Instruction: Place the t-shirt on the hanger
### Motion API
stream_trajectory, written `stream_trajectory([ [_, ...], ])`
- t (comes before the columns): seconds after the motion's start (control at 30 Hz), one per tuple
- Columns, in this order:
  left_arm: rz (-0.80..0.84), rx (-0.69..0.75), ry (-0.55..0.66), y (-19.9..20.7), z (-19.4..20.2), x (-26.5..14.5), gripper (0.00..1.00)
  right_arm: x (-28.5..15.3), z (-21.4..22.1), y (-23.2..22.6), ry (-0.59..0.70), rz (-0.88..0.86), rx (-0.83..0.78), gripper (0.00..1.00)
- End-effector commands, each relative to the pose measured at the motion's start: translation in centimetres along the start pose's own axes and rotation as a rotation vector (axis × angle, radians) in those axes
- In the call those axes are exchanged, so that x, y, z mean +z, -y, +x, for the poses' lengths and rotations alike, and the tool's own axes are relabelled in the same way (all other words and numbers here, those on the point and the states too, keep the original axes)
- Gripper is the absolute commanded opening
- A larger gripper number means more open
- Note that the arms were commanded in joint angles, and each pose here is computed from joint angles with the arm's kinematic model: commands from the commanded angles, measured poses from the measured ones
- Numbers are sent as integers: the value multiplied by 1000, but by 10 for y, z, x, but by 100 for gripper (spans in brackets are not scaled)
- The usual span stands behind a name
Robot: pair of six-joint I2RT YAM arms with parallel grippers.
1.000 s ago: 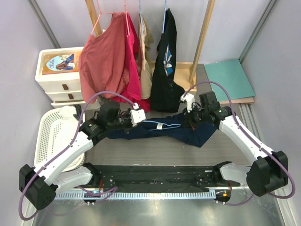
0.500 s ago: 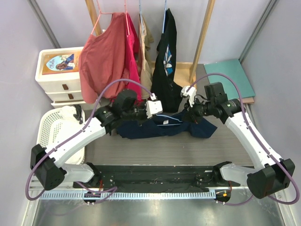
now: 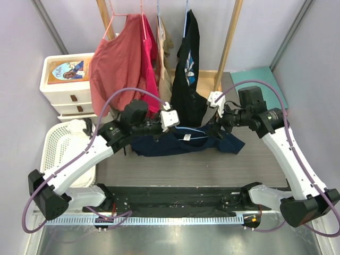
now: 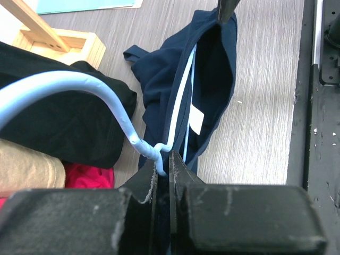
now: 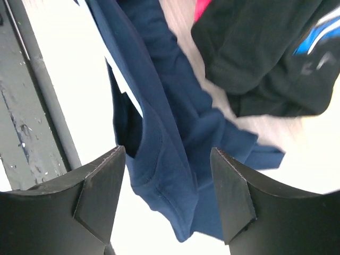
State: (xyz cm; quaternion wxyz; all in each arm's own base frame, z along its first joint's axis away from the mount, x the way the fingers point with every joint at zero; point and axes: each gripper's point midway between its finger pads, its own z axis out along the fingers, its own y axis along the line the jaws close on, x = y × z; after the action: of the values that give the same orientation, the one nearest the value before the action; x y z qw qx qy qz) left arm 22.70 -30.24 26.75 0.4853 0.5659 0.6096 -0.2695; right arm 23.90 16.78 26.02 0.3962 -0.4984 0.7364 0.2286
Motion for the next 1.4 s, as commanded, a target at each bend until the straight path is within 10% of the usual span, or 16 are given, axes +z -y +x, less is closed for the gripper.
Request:
stream_trajectory([
  [0.0,-32,33,118,-10,-42,-8,0,-12,-37,-10,95,-37,-110,70],
  [0.5,27,23,145,0,-51,-11,0,54,-95,-19,186,-17,-295,65],
  [0.6,21,21,141,1,-49,-14,0,62,-94,-23,182,-40,-296,47],
  [0.7,-17,19,129,-2,-45,-20,0,60,-92,-26,182,-50,-299,1],
  [0.9,-68,-24,-13,-9,-3,-46,26,30,-83,-34,194,-19,-312,1],
  [1.37,-103,20,-124,-19,49,-89,7,-1,-76,-40,179,-28,-299,1],
])
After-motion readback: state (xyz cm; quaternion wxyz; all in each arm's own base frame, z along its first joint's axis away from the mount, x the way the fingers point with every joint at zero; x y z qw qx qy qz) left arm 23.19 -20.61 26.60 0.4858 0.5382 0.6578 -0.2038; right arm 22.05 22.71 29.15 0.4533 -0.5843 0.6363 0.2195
